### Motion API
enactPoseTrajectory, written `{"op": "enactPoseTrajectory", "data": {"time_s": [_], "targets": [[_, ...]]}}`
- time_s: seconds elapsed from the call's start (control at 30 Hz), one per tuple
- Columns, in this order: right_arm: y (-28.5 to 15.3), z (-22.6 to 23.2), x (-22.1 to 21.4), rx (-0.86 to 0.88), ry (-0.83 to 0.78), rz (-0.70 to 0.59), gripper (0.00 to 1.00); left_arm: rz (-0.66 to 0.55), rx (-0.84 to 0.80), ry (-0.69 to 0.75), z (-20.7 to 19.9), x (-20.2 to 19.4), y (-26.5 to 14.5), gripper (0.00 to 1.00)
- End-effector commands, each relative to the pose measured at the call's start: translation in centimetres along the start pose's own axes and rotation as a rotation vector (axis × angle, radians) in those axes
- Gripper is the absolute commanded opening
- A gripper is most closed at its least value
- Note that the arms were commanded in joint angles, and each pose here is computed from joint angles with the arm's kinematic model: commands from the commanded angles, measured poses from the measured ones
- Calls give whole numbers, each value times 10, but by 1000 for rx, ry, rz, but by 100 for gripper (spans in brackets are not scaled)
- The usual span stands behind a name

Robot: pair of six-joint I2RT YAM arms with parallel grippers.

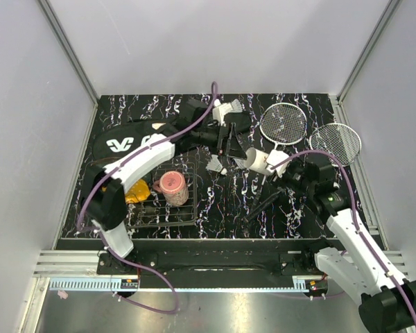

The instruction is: Pack up the badminton gear

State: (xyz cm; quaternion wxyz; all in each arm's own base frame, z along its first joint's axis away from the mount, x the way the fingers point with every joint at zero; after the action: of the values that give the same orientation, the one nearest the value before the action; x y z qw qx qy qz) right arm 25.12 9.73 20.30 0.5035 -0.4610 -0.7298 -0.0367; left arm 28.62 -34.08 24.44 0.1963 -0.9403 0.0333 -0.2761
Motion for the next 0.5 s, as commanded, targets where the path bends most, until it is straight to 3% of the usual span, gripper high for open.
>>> {"op": "enactPoseTrajectory", "data": {"time_s": [0.0,0.03,0.1,0.17,0.3,0.37,0.47], "targets": [[-11,-9,20,-78,13,-91,42,-280,107,251,-57,28,-65,85],[-14,-8,22,-80,6,-105,41,-333,109,301,-65,32,-73,85],[-16,-4,21,-75,3,-116,41,-402,74,415,-86,22,-90,75],[-17,-3,22,-75,0,-129,41,-446,11,518,-110,17,-92,53],[-20,-5,28,-86,19,-151,41,-406,-16,617,-133,8,-74,43],[-19,-7,29,-91,29,-147,40,-350,25,612,-130,0,-52,43],[-21,-9,31,-106,42,-150,39,-366,99,588,-128,9,-37,41]]}}
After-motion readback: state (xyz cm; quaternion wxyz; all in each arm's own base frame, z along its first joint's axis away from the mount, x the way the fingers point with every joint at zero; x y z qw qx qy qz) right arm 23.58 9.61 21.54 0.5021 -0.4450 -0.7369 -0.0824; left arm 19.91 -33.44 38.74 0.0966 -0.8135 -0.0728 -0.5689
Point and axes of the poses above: each gripper's point midway between its finger pads, its own y axis out along the fingers, its own z axis along the line the jaws close on, x = y × z, the point moved 4 cm from there along -y, back along the fingers
